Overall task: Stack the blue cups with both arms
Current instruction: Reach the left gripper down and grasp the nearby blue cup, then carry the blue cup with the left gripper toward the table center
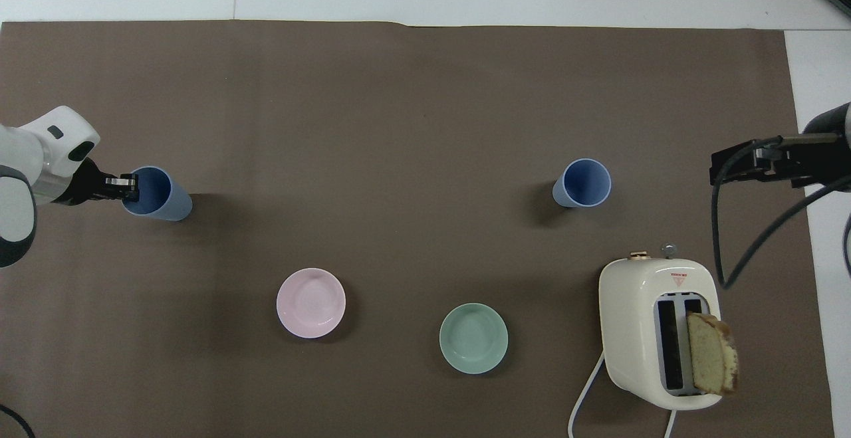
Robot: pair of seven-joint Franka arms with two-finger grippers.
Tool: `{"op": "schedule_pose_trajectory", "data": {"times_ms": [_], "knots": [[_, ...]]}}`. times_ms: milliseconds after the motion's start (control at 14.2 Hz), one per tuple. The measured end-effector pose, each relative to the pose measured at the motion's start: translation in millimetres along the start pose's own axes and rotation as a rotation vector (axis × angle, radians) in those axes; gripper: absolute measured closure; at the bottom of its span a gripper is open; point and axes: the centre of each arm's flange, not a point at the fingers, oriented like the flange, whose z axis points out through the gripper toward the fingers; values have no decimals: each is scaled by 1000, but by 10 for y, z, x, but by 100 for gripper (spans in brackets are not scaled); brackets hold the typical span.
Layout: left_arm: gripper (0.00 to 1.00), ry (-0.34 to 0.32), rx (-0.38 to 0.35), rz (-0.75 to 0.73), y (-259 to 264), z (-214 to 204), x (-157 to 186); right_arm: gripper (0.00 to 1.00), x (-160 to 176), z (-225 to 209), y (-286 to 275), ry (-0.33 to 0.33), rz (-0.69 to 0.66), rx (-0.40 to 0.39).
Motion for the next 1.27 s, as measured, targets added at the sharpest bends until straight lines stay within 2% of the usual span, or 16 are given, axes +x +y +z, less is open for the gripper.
{"op": "schedule_pose_trajectory", "data": {"times_ms": [212, 353, 494, 777, 918, 1059, 1271], "knots": [[96, 23, -12, -52, 404, -553, 153, 0, 0, 0, 0, 0, 0, 0], [96, 42, -22, -102, 1028, -821, 169, 0, 0, 0, 0, 0, 0, 0], [96, 50, -35, -141, 1797, -890, 80, 0, 0, 0, 0, 0, 0, 0], [96, 38, -27, -158, 2912, -719, -226, 0, 0, 0, 0, 0, 0, 0], [96, 41, -14, -167, 3309, -459, -305, 0, 0, 0, 0, 0, 0, 0], [96, 39, -12, -160, 3583, -125, -323, 0, 0, 0, 0, 0, 0, 0], [96, 33, -11, -152, 3720, 187, -315, 0, 0, 0, 0, 0, 0, 0]]}}
